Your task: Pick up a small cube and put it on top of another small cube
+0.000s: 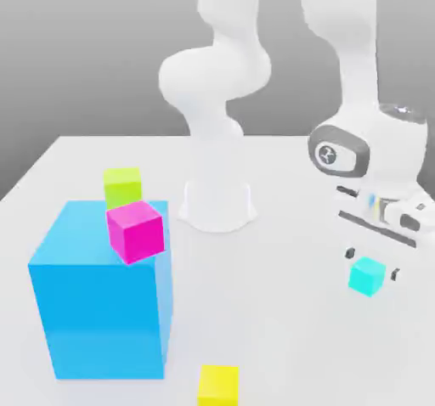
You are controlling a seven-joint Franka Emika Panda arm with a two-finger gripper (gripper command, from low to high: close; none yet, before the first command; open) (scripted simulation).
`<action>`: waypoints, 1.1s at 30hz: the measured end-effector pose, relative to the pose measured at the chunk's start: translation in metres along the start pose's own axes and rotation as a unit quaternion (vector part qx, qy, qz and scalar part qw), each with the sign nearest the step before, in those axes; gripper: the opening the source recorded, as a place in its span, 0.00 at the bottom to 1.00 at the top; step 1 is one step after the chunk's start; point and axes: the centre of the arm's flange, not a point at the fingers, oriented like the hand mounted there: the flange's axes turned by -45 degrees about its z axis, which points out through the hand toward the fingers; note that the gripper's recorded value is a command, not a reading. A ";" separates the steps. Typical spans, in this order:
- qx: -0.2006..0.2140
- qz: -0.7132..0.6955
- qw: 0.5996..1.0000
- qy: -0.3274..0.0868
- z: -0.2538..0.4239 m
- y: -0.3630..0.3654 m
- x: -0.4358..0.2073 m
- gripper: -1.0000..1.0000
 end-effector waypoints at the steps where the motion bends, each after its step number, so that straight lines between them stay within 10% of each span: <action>1: 0.000 0.000 1.000 0.000 0.000 0.000 0.000 0.00; 14: 0.001 0.000 1.000 0.000 -0.055 0.000 0.000 0.00; 33: 0.020 0.043 0.998 -0.032 -0.291 -0.154 -0.318 0.00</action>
